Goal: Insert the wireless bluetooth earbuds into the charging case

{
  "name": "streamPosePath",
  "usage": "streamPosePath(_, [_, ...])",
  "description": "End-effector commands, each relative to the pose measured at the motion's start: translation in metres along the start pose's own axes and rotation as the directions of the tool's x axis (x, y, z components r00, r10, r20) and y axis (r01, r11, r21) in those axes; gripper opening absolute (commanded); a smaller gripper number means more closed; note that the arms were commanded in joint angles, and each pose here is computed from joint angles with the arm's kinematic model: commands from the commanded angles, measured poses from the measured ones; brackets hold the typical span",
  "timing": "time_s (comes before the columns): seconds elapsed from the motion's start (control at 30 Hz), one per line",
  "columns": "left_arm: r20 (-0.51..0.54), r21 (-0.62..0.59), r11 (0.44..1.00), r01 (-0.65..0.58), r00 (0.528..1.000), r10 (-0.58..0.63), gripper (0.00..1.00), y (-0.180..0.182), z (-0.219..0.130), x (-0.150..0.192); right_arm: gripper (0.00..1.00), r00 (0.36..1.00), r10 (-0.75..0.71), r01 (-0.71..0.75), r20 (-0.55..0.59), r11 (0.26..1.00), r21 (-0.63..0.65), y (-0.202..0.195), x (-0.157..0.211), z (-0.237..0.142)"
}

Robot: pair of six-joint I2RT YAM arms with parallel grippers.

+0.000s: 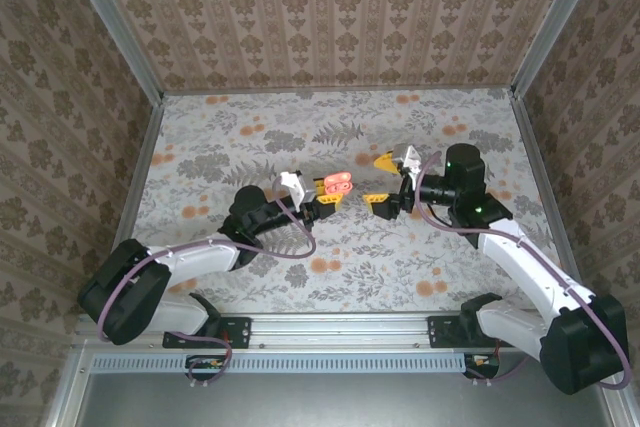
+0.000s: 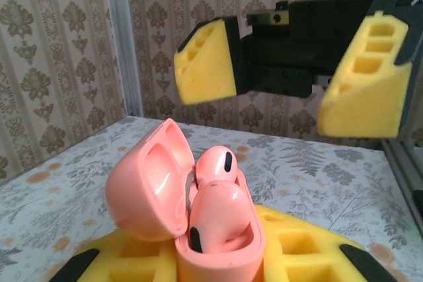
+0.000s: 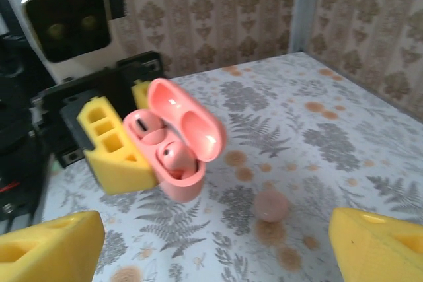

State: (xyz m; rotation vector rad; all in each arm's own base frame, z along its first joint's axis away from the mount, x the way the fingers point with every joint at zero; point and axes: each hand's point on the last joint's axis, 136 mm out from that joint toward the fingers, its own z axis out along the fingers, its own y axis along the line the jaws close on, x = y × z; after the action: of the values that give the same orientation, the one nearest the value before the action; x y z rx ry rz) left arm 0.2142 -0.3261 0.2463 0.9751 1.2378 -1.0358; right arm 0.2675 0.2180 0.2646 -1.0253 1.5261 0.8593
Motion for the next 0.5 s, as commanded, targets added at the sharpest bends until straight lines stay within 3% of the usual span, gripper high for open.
streamPosePath(0.0, [0.08, 0.088, 0.996, -0.013, 0.997, 0.006, 0.12, -0.011, 0.002, -0.03, 0.88, 0.999, -0.042, 0.047, 0.034, 0.989, -0.143, 0.022, -0.013, -0.002])
streamPosePath(0.23, [0.091, 0.178, 0.984, -0.008, 0.996, -0.008, 0.12, -0.023, 0.004, -0.039, 0.86, 0.998, -0.05, 0.054, 0.025, 0.978, -0.2, 0.026, -0.017, 0.004])
streamPosePath(0.47, [0.1, 0.192, 0.981, -0.008, 0.995, -0.012, 0.12, -0.023, 0.007, -0.042, 0.83, 0.998, -0.056, 0.062, 0.03, 0.967, -0.247, 0.027, -0.022, 0.011])
